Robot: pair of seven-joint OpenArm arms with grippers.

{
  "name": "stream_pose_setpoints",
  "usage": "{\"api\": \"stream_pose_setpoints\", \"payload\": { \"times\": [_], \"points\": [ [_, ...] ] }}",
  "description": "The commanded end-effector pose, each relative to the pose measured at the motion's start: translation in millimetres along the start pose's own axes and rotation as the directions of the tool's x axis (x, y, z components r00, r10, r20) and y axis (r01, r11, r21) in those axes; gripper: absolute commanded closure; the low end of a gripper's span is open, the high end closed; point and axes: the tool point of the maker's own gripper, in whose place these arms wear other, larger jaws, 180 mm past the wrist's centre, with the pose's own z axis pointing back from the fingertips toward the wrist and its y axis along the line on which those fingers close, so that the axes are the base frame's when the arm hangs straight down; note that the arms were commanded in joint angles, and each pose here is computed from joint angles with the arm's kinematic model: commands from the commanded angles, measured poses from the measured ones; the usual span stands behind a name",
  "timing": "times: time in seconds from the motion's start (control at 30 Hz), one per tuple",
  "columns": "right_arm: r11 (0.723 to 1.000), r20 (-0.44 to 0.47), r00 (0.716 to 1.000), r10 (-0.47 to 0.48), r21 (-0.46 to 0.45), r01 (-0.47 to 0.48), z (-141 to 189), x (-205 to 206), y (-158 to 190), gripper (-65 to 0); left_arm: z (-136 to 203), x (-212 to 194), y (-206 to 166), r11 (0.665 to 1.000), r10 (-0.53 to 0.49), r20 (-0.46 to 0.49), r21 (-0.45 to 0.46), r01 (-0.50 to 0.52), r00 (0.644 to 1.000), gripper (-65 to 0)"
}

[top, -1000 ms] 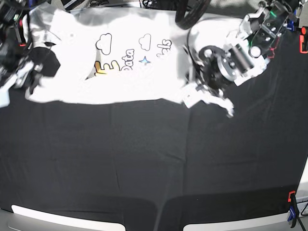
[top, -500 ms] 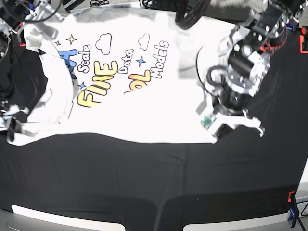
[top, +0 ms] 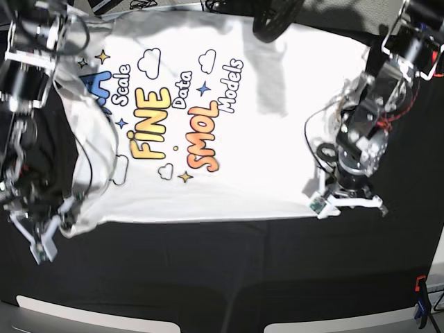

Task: Layout the t-shirt on the table in an organized manner, then fold the t-shirt properly
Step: 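Lift and pull the shirt with both grippers to re-spread it, then lower the spread shirt flat onto the table with both grippers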

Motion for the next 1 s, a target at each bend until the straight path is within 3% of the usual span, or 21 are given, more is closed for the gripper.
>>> {"api": "stream_pose_setpoints", "payload": {
  "times": [0.0, 0.13, 0.27, 0.6, 0.7, 0.83, 0.97],
  "points": [
    [0.999, 0.065, 0.998, -0.002, -0.033, 0.004, 6, 27, -18, 0.0, -5, 9, 27, 0.997, 0.005, 0.021, 0.072, -0.007, 1.0, 0.0],
    [0.998, 0.054, 0.997, -0.056, -0.005, 0.057, -10, 43, -27, 0.0, -23, 6, 54, 0.99, 0.023, 0.003, 0.14, -0.023, 1.0, 0.0],
    [0.997, 0.062, 0.995, -0.077, 0.015, 0.077, -19, 59, -31, 0.0, -36, 11, 67, 0.988, 0.042, 0.031, 0.145, -0.046, 0.999, 0.0],
    [0.997, 0.201, 0.976, -0.08, 0.019, 0.078, -30, 122, -7, 0.0, -51, 39, 94, 0.983, 0.087, 0.162, 0.149, -0.112, 0.983, 0.0],
    [0.996, 0.233, 0.968, -0.089, 0.023, 0.086, -34, 137, 5, 0.0, -53, 49, 95, 0.977, 0.156, 0.225, 0.11, -0.184, 0.962, 0.0],
    [0.994, 0.264, 0.958, -0.11, 0.01, 0.112, -42, 148, 19, 0.0, -58, 56, 85, 0.944, 0.311, 0.301, 0.009, -0.329, 0.902, 0.0],
    [0.99, 0.291, 0.948, -0.13, -0.017, 0.14, -48, 156, 23, 0.0, -72, 39, 83, 0.94, 0.325, 0.268, 0.015, -0.342, 0.907, 0.0]
  ]
}}
